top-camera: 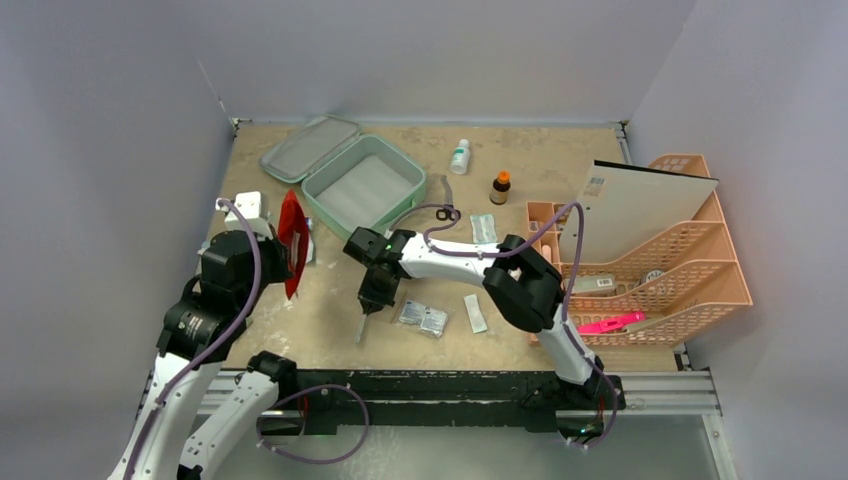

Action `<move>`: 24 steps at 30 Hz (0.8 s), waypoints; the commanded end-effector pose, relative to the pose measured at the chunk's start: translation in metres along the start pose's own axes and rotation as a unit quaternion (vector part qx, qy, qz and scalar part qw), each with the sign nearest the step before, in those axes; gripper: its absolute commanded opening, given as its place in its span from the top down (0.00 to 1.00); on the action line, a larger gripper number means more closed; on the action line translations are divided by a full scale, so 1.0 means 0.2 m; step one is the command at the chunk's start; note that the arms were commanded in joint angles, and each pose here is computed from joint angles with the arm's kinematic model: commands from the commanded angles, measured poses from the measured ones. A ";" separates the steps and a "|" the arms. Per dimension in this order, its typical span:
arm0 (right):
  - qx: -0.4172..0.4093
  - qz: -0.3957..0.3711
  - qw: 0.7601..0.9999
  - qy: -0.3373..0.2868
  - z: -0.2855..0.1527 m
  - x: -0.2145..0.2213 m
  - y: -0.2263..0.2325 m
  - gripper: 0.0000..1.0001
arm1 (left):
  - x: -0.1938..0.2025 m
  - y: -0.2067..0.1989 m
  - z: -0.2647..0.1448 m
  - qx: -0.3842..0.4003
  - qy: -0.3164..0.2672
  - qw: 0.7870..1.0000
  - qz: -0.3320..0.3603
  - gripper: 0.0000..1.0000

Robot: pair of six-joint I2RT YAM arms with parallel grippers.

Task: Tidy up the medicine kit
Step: Pick up the medical item at the center of the board, then place the medical item at the medicine pouch.

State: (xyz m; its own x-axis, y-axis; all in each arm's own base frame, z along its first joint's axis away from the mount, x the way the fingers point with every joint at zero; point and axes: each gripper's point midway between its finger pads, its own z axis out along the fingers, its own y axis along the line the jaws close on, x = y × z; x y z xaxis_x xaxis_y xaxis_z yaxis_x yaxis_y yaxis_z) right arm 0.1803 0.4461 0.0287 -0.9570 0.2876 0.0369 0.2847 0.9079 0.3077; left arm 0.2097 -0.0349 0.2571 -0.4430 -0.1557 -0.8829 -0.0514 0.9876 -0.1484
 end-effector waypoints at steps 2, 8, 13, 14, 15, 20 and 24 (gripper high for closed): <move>-0.041 -0.018 0.998 -0.045 -0.20 -0.08 0.06 1.00 | -0.02 -0.03 0.04 0.008 -0.006 1.000 0.005 1.00; -0.095 -0.066 0.988 -0.107 -0.40 -0.20 0.09 1.00 | 0.01 -0.06 0.07 0.021 0.013 1.000 0.004 1.00; -0.180 -0.119 0.964 -0.157 -0.64 -0.27 0.15 1.00 | 0.05 -0.13 0.11 0.044 0.046 0.998 -0.004 1.00; -0.197 -0.130 0.957 -0.167 -0.69 -0.27 0.16 1.00 | 0.06 -0.14 0.11 0.052 0.052 0.997 -0.007 1.00; -0.213 -0.139 0.951 -0.174 -0.75 -0.27 0.18 1.00 | 0.08 -0.16 0.12 0.061 0.059 0.996 -0.010 1.00; -0.298 -0.185 0.918 -0.185 -0.95 -0.21 0.25 1.00 | 0.14 -0.27 0.13 0.112 0.088 0.989 -0.026 1.00; -0.373 -0.194 0.888 -0.189 -1.09 -0.17 0.33 1.00 | 0.19 -0.35 0.15 0.148 0.116 0.982 -0.033 1.00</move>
State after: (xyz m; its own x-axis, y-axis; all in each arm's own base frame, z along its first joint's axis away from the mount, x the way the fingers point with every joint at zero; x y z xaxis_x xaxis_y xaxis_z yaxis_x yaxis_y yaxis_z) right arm 0.2215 0.4150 0.2149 -0.8855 0.2022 -0.4183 -0.1802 0.6804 0.7103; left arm 0.2198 -0.0851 0.2150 -0.6328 -0.1509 -0.7595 0.0833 0.9619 -0.2605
